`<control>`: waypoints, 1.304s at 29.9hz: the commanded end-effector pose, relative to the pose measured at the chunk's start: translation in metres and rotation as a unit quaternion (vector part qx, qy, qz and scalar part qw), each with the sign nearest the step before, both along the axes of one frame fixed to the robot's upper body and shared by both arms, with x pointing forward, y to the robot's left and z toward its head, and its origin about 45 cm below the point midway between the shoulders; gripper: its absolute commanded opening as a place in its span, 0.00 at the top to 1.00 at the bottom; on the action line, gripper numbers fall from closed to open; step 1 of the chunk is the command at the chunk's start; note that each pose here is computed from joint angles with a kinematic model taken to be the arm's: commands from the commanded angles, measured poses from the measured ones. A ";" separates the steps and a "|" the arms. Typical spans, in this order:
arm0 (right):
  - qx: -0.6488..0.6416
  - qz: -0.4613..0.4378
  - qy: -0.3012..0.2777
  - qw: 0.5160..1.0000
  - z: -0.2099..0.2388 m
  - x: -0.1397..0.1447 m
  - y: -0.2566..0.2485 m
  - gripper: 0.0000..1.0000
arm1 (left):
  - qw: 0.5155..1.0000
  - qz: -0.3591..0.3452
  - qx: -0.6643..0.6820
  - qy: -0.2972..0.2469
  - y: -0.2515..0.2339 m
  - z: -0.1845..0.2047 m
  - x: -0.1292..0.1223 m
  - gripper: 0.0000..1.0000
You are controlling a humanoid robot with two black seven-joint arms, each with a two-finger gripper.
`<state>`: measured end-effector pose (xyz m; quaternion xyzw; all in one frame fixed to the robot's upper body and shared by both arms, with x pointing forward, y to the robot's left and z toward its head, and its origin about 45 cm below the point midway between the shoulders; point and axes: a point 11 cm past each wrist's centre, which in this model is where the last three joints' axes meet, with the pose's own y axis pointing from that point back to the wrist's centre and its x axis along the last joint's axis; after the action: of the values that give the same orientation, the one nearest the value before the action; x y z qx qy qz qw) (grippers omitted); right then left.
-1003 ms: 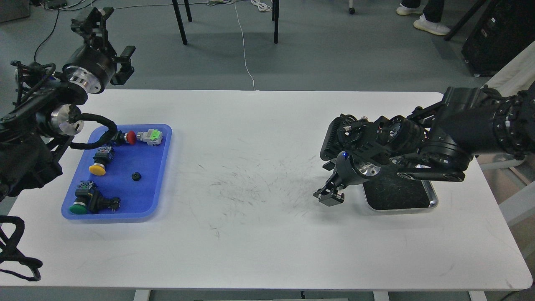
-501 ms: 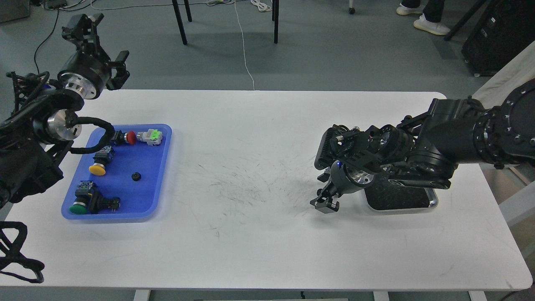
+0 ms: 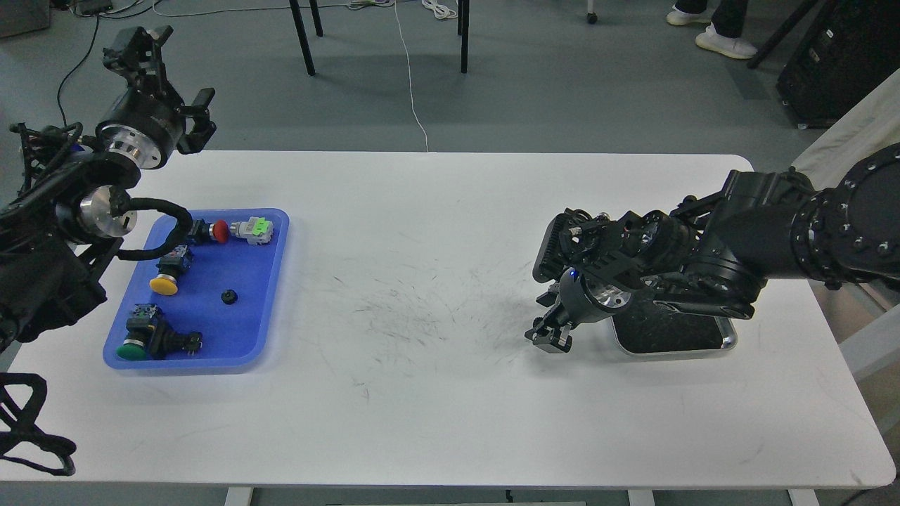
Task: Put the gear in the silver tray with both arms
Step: 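Grasp the black gear with the right gripper, then lift the gear and move it over the silver tray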
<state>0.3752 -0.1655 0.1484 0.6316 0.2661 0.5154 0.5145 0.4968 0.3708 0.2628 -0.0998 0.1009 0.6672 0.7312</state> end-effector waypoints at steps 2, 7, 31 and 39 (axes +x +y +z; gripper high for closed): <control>-0.001 0.009 0.014 1.000 -0.001 -0.004 0.004 0.53 | 1.000 0.000 0.001 0.000 0.001 0.001 0.000 0.02; -0.004 0.010 0.020 1.000 -0.002 -0.006 0.004 0.59 | 1.000 0.001 0.002 0.001 0.002 0.000 0.000 0.02; -0.010 0.006 0.026 1.000 0.000 -0.003 0.001 0.98 | 1.000 0.003 0.003 0.005 0.004 -0.004 -0.003 0.02; 0.001 -0.042 -0.014 0.999 0.039 0.030 -0.025 0.99 | 1.000 0.004 0.003 0.012 0.007 -0.011 -0.006 0.02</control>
<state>0.3868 -0.1770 0.1646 0.6373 0.2650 0.4978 0.5252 0.4912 0.3776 0.2523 -0.0902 0.1064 0.6723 0.7270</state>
